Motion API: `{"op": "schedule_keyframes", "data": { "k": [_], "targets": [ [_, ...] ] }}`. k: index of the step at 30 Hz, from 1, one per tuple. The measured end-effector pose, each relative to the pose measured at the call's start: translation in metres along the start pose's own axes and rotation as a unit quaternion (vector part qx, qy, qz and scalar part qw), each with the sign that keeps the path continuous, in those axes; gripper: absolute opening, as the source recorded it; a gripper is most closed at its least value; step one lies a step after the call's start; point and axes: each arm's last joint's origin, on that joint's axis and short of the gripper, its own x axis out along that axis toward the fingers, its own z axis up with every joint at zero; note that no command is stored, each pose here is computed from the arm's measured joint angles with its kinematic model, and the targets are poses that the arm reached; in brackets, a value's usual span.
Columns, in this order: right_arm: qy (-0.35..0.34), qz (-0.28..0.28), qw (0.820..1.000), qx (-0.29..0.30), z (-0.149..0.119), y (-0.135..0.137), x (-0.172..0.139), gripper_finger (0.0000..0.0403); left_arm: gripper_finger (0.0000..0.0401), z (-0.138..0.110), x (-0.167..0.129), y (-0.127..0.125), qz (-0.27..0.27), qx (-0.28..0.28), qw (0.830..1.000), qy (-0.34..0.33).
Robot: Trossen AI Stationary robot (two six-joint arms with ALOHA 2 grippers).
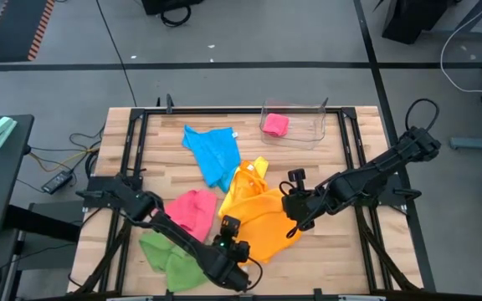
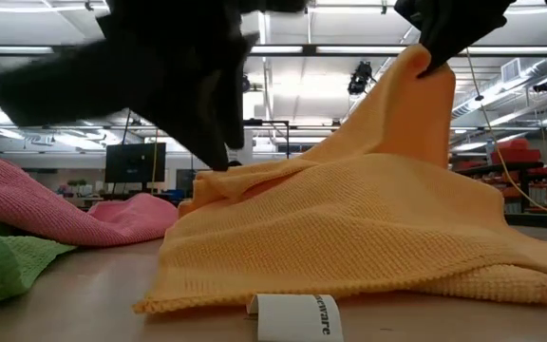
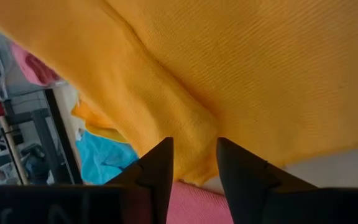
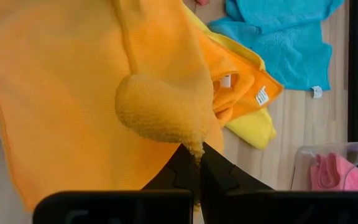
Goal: Fold microfiber towels
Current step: Fold the right orange microfiber cloth
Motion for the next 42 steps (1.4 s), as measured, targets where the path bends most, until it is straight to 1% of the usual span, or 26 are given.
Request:
{"op": "schedule_keyframes", "data": {
  "k": [5,10,17,25,33,38,42],
  "targets": [
    [0.000,0.000,1.000,0.000,0.000,0.000,0.000,0.0010,0.0129,0.002,0.010,-0.001,0.000,-0.001,1.000,0.009],
    [-0.002,0.000,1.000,0.002,0.000,0.000,0.000,0.0010,0.0138,0.005,0.012,0.000,-0.003,-0.025,1.000,0.003],
    [-0.005,0.001,1.000,0.005,0.001,0.000,0.000,0.0010,0.0146,0.007,0.013,-0.001,-0.015,-0.035,0.999,-0.003],
    [-0.010,0.001,1.000,0.007,0.002,0.000,0.000,0.0010,0.0140,0.009,0.018,0.004,-0.015,-0.063,0.998,-0.002],
    [-0.014,0.006,1.000,0.007,0.003,0.000,0.000,0.0010,0.0148,0.010,0.023,0.009,-0.023,-0.086,0.996,0.007],
    [-0.014,0.006,1.000,0.007,0.003,0.000,0.000,0.0010,0.0137,0.009,0.028,0.010,-0.021,-0.109,0.994,0.013],
    [-0.014,0.006,1.000,0.007,0.003,0.000,0.000,0.0010,0.0119,0.006,0.032,0.007,-0.018,-0.100,0.995,0.022]
  ]
}}
